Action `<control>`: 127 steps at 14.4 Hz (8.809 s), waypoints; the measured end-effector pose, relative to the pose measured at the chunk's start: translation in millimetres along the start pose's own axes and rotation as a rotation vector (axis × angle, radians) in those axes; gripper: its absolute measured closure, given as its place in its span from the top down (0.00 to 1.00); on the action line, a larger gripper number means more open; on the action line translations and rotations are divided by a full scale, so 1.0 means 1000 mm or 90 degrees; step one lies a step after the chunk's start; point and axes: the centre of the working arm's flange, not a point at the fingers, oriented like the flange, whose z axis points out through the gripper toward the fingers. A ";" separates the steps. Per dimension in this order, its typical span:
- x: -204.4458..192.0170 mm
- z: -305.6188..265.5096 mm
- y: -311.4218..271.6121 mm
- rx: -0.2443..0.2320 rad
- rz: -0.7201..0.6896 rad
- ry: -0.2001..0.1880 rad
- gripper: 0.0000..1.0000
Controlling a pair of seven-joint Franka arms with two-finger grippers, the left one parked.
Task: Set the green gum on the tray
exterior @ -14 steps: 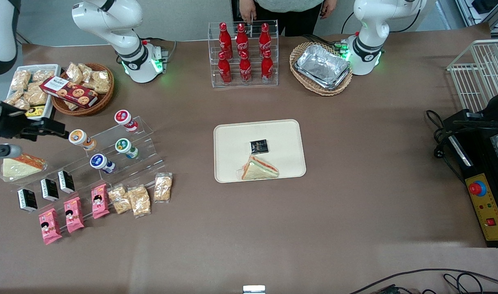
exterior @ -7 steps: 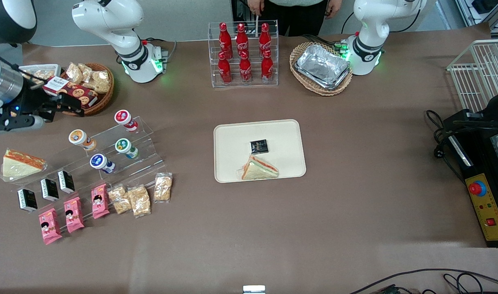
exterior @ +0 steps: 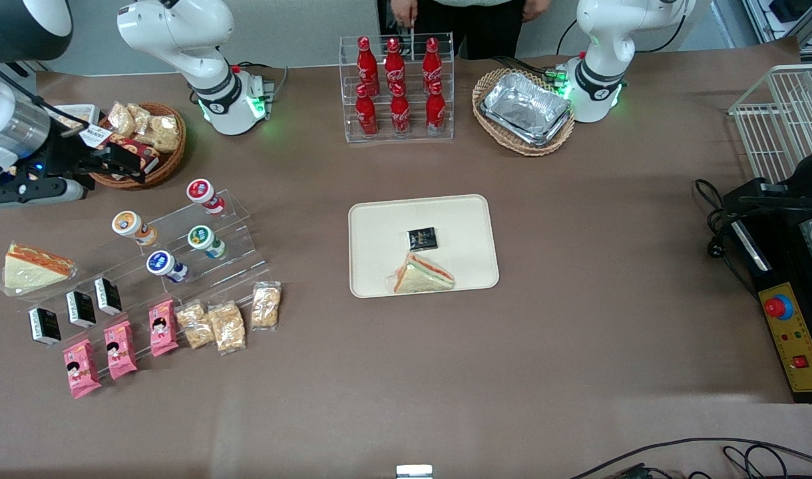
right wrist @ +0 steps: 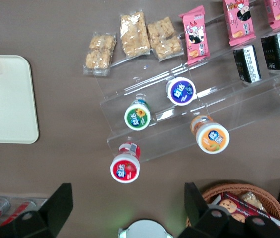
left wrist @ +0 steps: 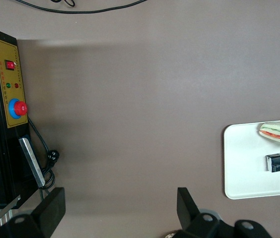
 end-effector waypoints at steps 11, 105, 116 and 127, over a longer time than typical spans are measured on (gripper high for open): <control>0.013 0.141 0.005 -0.005 0.010 0.029 1.00; -0.006 0.345 -0.348 0.019 0.106 -0.019 0.59; -0.013 0.384 -0.350 0.034 0.103 -0.011 0.59; -0.012 0.384 -0.354 0.048 0.108 0.003 0.60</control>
